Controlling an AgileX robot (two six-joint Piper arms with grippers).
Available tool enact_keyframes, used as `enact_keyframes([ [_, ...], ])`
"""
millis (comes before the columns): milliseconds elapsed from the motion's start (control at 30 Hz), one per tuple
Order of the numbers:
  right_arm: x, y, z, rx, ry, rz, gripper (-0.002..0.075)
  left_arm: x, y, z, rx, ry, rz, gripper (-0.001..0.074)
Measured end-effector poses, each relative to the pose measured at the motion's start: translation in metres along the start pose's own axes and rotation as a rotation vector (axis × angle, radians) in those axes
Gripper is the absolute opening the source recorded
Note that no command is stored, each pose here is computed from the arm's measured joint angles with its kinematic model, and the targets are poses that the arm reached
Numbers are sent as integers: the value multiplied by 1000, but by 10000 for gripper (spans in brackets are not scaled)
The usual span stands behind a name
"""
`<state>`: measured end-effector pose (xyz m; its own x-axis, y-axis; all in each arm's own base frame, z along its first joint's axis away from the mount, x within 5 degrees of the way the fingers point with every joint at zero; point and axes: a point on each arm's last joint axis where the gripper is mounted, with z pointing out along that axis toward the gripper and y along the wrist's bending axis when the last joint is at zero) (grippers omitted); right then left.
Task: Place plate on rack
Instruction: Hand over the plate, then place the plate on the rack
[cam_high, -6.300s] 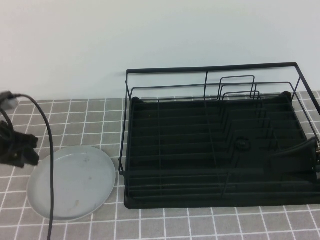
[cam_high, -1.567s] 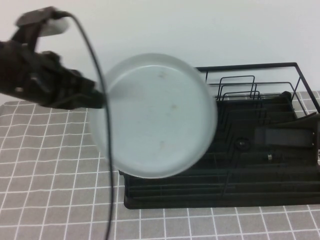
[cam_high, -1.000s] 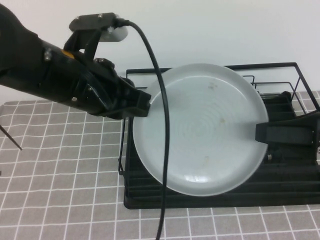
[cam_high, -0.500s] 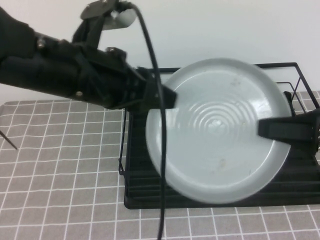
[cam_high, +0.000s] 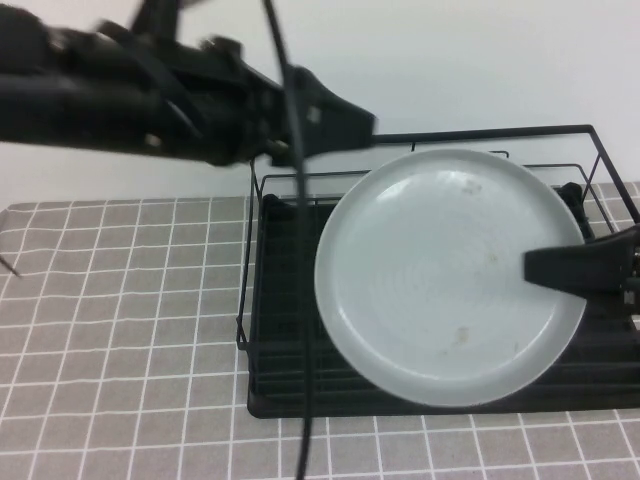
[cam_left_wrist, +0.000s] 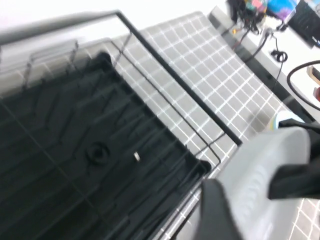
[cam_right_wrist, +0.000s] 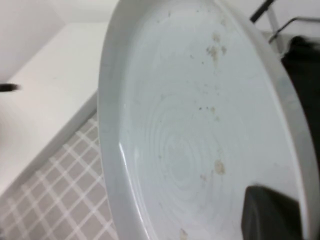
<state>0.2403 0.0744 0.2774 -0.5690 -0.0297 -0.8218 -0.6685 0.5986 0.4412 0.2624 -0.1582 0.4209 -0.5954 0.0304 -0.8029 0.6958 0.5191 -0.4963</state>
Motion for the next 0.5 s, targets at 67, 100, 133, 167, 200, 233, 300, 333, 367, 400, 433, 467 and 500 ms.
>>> enact_keyframes([
  [67, -3, -1, -2, 38, -30, -45, -3, -6, 0, -14, -14, -4, 30, 219],
  [100, -6, -2, -3, 67, -52, -71, -3, -8, 0, -23, -26, -5, 51, 167],
  [133, -9, -3, -5, 102, -74, -100, -3, -10, -1, -31, -28, -1, 67, 123],
  [167, -12, -4, -7, 142, -94, -132, -3, -12, -2, -40, -35, -2, 87, 69],
  [200, -17, -5, -10, 183, -111, -179, -3, -13, -2, -50, -41, -3, 106, 13],
  [233, -23, -5, -13, 219, -127, -232, -3, -15, -2, -59, -53, -10, 123, 3],
  [300, -35, -3, -19, 270, -153, -329, -3, -15, -6, -77, -74, -20, 156, 0],
  [333, -43, -2, -21, 293, -162, -383, -3, -14, -7, -84, -89, -25, 165, 1],
  [367, -50, -1, -23, 311, -165, -433, -3, -14, -10, -93, -108, -33, 177, 1],
  [400, -58, 0, -26, 330, -164, -492, -3, -13, -13, -99, -128, -41, 195, 1],
  [433, -67, 3, -29, 344, -155, -557, -3, -12, -16, -105, -148, -44, 211, 0],
  [467, -76, 5, -32, 357, -151, -616, -3, -10, -20, -111, -176, -42, 227, 1],
  [500, -83, 7, -34, 372, -130, -682, -3, -8, -24, -116, -218, -36, 242, 1],
])
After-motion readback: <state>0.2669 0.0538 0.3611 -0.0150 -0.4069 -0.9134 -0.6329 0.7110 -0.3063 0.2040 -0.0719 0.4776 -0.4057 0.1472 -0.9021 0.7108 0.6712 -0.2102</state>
